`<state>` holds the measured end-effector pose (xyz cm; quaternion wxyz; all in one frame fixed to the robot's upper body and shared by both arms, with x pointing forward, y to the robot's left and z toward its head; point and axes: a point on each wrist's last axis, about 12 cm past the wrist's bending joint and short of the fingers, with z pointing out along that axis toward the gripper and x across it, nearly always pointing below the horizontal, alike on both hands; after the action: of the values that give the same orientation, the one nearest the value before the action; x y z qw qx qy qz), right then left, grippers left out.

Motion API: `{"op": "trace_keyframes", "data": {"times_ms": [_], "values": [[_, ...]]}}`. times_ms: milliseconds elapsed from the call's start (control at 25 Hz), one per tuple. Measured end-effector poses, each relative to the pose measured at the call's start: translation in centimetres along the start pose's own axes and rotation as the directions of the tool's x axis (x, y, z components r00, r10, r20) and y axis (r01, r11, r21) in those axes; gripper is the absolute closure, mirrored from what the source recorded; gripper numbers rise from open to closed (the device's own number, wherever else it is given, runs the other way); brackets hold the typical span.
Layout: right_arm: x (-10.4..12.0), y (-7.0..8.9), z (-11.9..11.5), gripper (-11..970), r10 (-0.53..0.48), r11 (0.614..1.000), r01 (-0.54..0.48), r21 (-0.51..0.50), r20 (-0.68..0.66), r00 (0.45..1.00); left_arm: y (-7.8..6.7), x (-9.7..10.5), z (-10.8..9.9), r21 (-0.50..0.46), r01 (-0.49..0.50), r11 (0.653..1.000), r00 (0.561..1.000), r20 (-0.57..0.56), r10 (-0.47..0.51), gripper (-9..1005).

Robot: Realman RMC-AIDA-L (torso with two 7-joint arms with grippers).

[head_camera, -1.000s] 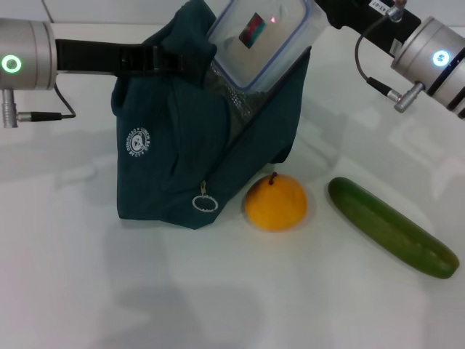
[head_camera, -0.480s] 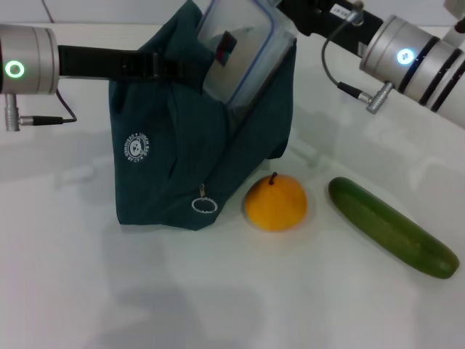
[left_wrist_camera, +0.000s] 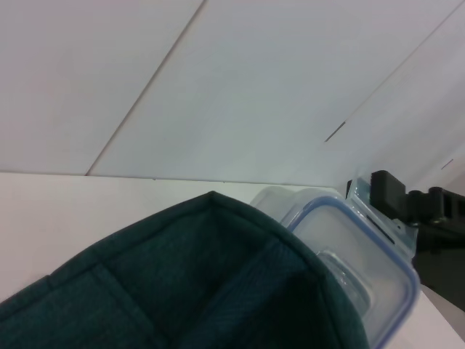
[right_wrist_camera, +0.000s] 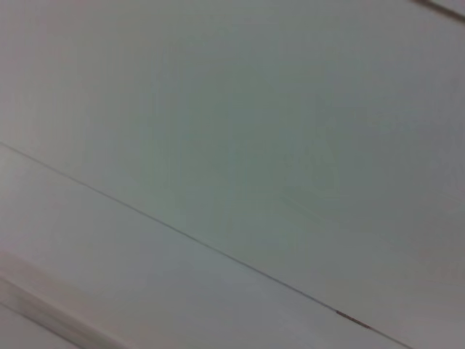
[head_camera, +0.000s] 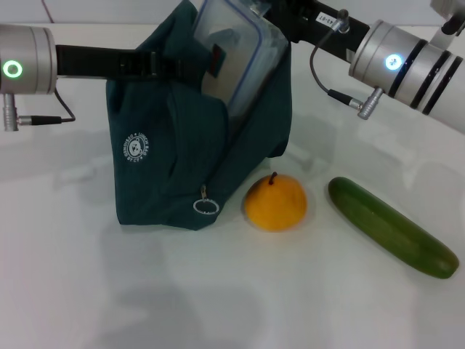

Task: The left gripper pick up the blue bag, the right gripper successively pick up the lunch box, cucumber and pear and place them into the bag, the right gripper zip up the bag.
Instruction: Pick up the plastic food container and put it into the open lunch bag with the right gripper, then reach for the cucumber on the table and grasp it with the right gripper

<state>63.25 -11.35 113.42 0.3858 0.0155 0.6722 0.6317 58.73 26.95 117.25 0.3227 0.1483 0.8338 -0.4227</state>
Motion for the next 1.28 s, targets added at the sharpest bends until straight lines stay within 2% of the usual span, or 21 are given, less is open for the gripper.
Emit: {"op": "trace_keyframes", "data": {"times_ms": [200,440,600,640,960,1160,1280], "values": [[0.4,0.0,0.1,844,0.019,1.0,-0.019,-0.001,-0.007,1.0,0.0,0.1,0.0,0.001,0.002,1.0,1.0,0.001,-0.002,951],[0.7,-0.2,-0.5,650,0.031,0.999,-0.031,-0.003,-0.003,1.0,0.0,0.1,-0.1,0.0,0.003,1.0,1.0,0.001,-0.003,951],[0.8,-0.7,-1.5,471,0.045,0.999,-0.045,-0.004,0.023,0.999,0.1,0.3,-0.1,0.001,0.007,1.0,1.0,0.0,-0.007,951],[0.7,-0.9,-2.0,426,0.047,0.999,-0.047,-0.005,0.036,0.998,0.1,0.3,-0.1,0.001,0.009,1.0,1.0,0.0,-0.009,951],[-0.7,-2.7,-8.0,278,-0.004,1.0,0.005,-0.006,0.158,0.987,0.1,0.6,-0.1,0.004,0.016,1.0,1.0,0.0,-0.016,951],[-1.7,-3.4,-12.3,199,-0.161,0.987,0.157,0.038,0.162,0.973,0.3,0.9,-0.4,0.004,0.026,1.0,1.0,0.01,-0.026,951],[-2.0,-3.6,-14.6,153,-0.298,0.954,0.292,0.067,0.103,0.949,0.3,0.9,-0.5,0.013,0.032,0.999,0.999,0.021,-0.033,951]]}}
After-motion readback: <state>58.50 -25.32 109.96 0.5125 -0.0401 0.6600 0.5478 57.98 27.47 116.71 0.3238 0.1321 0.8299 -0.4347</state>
